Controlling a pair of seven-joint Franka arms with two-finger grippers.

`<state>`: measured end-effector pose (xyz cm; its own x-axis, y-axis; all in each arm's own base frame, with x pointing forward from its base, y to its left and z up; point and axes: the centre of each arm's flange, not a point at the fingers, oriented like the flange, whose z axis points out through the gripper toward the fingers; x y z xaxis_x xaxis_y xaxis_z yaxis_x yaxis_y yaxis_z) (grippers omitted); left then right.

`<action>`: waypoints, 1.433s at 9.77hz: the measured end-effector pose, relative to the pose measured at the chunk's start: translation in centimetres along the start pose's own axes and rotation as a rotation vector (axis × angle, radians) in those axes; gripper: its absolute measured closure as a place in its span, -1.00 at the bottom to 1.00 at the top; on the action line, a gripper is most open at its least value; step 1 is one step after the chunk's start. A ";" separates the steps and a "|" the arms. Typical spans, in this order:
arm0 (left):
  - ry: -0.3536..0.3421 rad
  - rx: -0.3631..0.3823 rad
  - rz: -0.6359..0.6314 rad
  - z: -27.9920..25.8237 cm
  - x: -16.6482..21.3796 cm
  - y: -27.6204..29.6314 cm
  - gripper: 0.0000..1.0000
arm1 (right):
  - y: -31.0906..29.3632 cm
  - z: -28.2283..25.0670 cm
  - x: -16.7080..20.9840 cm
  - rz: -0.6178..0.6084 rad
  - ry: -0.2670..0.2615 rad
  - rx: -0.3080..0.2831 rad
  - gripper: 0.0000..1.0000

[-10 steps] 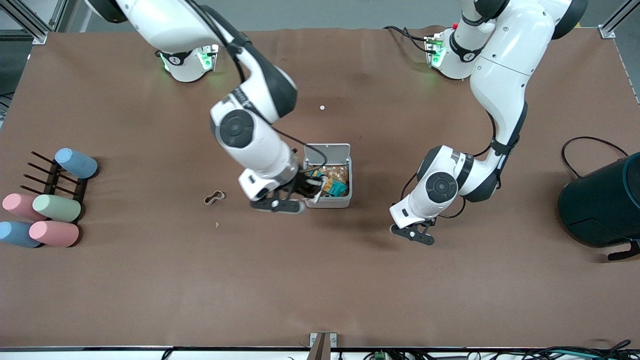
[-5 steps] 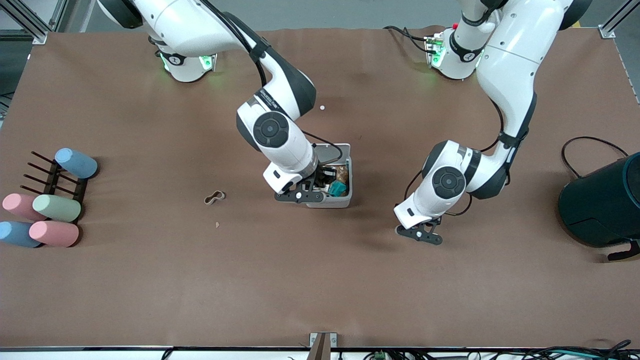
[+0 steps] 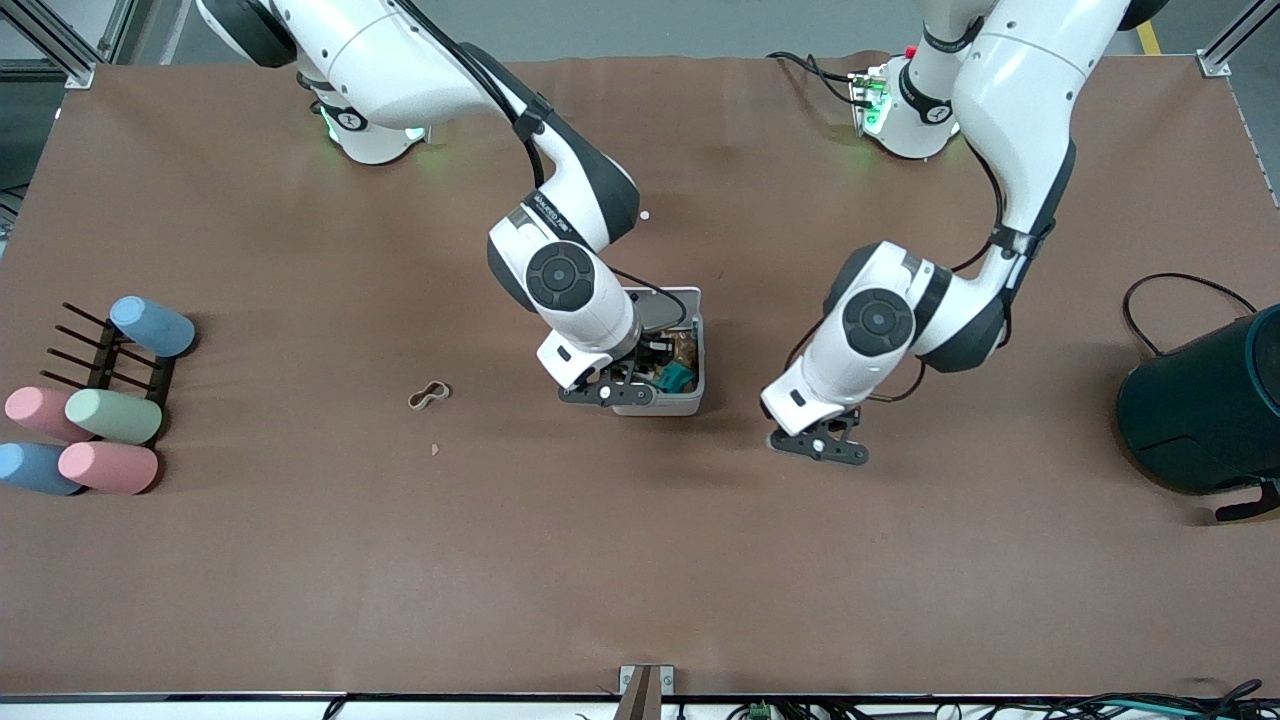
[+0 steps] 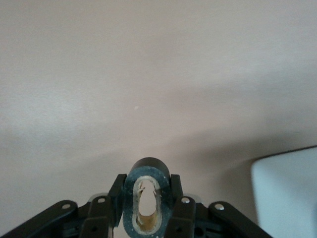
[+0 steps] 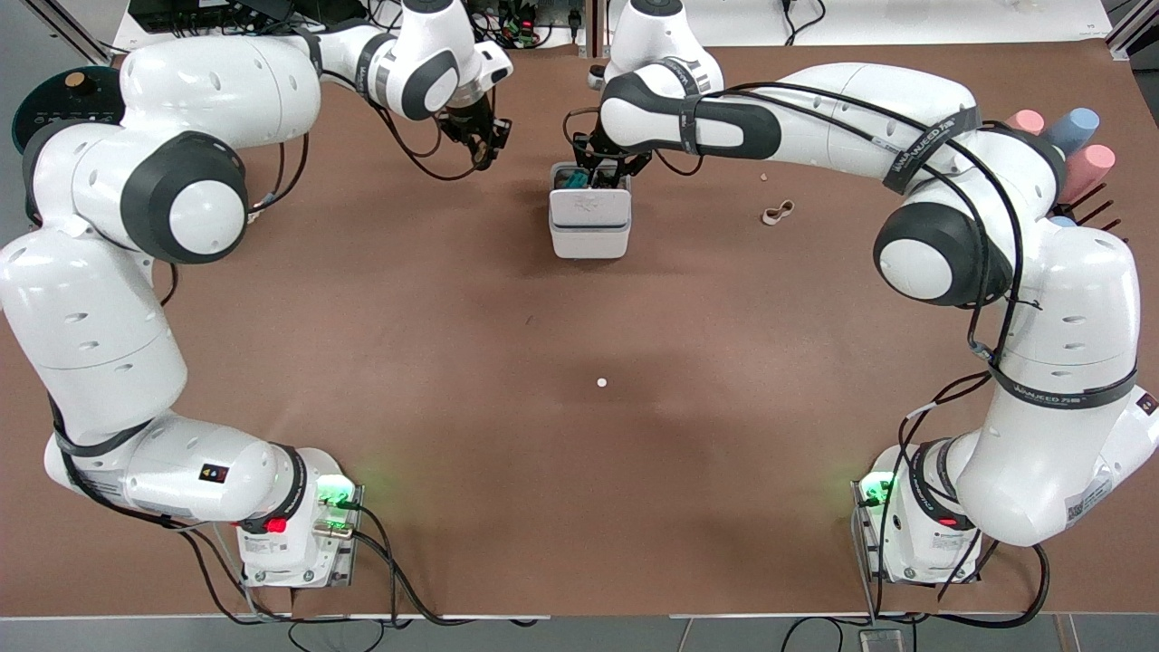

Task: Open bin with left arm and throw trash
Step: 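Drop the packet in the bin with the right gripper while the left gripper follows, then drop the tape in the bin with the left gripper while the right gripper reaches, then grasp the white rubber band with the right gripper while the left gripper withdraws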

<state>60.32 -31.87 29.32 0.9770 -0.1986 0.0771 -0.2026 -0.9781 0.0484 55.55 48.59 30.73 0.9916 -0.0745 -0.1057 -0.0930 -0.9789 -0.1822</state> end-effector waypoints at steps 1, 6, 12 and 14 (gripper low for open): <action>0.009 -0.013 -0.015 -0.9 -0.3 1.3 0.21 | 0.2 -0.1 0.0 0.001 -0.014 -0.014 -0.46; 0.018 -0.083 -0.116 -3.1 -2.1 8.8 0.22 | 6.4 -9.5 4.0 0.088 -0.029 -0.048 -0.93; -0.019 -0.105 -0.180 -0.6 -2.9 12.9 0.22 | 35.2 -5.6 11.1 0.174 -0.247 -0.108 -0.94; -0.021 -0.106 -0.174 -0.5 -3.1 13.3 0.22 | 36.6 -2.4 9.7 0.241 -0.254 -0.124 -0.92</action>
<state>54.58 -44.20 30.24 0.9989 -0.0297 0.0374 -0.0354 -0.9858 0.1642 61.94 11.56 25.40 0.8870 -0.2713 -0.3736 -0.2942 -0.9557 -0.0045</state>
